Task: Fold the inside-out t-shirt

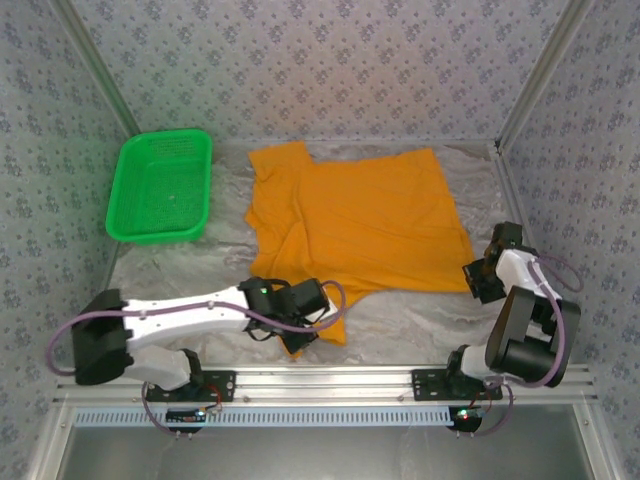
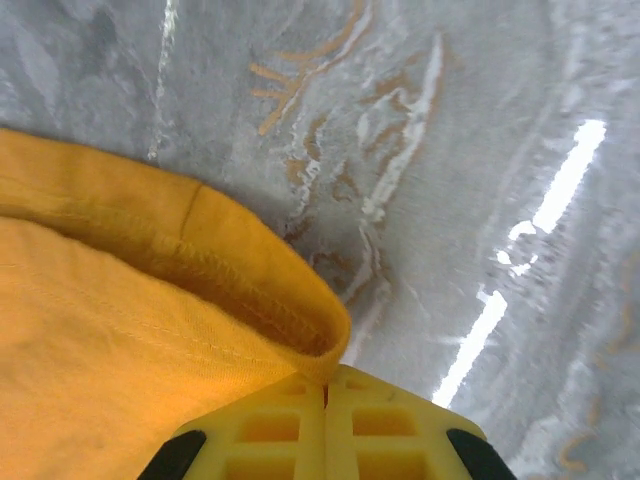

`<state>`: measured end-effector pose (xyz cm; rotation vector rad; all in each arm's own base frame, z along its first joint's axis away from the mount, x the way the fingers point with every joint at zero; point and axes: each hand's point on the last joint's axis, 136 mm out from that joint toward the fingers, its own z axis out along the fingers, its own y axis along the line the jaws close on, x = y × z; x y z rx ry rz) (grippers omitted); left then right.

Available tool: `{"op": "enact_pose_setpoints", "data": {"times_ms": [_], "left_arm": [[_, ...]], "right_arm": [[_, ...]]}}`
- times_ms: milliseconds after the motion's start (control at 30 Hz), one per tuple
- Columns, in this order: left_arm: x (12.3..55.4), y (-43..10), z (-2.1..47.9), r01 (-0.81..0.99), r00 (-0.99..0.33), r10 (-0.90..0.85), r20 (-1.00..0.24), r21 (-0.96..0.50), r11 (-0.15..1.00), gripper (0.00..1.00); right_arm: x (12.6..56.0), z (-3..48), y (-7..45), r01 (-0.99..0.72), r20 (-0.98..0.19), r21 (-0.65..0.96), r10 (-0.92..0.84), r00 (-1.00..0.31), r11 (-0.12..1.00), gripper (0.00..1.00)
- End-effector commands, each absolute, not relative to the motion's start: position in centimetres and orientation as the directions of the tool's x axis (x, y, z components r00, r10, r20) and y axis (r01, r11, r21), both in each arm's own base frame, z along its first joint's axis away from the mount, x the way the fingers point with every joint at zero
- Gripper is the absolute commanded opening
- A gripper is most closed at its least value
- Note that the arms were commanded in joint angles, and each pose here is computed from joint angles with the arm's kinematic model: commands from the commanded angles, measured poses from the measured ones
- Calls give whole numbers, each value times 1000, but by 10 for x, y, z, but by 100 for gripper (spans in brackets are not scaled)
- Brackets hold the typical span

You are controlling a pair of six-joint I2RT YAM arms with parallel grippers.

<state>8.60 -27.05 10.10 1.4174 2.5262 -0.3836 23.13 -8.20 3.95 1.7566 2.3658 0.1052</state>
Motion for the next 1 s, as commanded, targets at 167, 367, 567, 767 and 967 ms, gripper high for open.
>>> {"op": "enact_pose_setpoints", "data": {"times_ms": [167,367,567,767,967], "left_arm": [[45,-267,173,897,-432,784,-444,-300,325,0],[1,-274,191,877,-385,824,-416,-442,186,0],[15,-275,208,936,-247,868,-431,-338,99,0],[114,-267,224,960,-262,878,-400,-205,192,0],[215,-249,181,944,-320,909,-268,-171,282,1]], "right_arm": [[196,90,-97,968,-223,140,959,-173,207,0],[145,110,-97,985,-251,14,954,-163,172,0],[156,135,-105,976,-347,160,934,-86,149,0],[201,134,-109,980,-300,173,953,-45,101,0],[268,112,-100,985,-247,105,963,-107,136,0]]}}
